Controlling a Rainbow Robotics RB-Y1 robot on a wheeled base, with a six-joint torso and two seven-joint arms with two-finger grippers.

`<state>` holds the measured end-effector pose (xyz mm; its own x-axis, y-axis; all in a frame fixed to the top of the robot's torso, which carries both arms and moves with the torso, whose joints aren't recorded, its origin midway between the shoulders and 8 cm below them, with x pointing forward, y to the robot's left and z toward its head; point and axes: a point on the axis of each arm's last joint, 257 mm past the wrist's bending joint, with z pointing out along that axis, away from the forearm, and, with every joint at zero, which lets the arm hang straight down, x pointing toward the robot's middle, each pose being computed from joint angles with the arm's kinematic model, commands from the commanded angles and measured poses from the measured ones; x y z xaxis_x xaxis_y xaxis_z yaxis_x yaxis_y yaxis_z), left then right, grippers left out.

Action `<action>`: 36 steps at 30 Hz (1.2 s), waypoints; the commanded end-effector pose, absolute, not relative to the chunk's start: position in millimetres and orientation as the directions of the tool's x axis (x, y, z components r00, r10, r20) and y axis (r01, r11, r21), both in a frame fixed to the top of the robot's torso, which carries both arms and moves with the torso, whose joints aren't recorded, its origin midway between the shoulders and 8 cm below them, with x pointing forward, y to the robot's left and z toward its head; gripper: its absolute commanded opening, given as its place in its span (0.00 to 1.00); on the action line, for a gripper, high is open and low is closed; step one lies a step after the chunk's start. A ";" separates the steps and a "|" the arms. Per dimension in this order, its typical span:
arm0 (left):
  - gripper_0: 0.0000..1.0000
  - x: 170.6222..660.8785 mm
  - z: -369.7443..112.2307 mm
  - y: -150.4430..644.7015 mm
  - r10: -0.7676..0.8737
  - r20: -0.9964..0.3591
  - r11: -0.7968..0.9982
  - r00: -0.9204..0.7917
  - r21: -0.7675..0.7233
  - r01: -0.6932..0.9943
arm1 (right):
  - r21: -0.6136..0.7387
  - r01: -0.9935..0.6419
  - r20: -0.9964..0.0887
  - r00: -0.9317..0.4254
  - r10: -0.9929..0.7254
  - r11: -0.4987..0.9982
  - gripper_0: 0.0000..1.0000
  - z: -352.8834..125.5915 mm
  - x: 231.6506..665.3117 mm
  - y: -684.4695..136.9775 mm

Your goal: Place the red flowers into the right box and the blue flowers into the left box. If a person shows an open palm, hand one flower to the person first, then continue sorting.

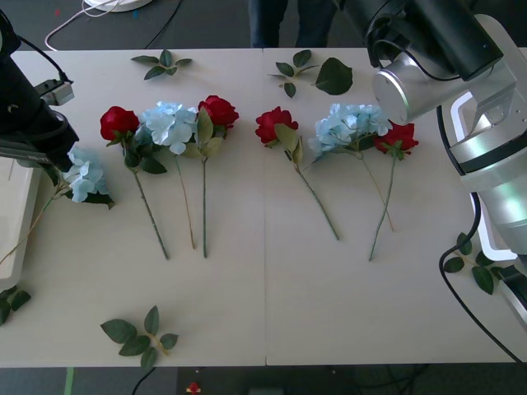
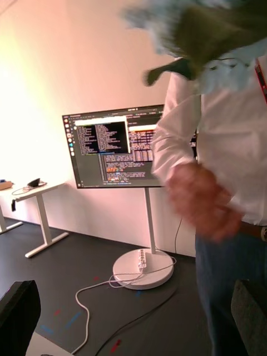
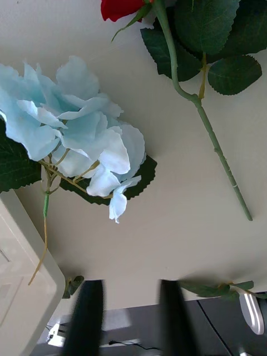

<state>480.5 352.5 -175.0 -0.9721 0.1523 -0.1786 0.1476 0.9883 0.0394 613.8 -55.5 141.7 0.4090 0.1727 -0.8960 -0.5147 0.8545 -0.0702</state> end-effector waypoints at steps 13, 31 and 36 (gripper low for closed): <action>1.00 484.2 -148.8 374.4 0.199 -0.207 0.979 -0.958 0.091 0.184 | 0.051 -0.494 -0.991 0.080 0.103 0.868 1.00 97.2 587.9 -85.9; 1.00 482.0 -156.2 402.8 0.576 -0.213 0.817 -0.789 0.185 0.547 | 0.287 0.066 -0.741 -0.617 0.265 0.956 1.00 -131.3 520.7 -265.7; 1.00 468.7 -167.0 406.5 0.580 -0.257 0.814 -0.773 0.145 0.563 | 0.309 0.178 -0.650 -0.677 0.344 0.934 1.00 -172.4 523.5 -278.2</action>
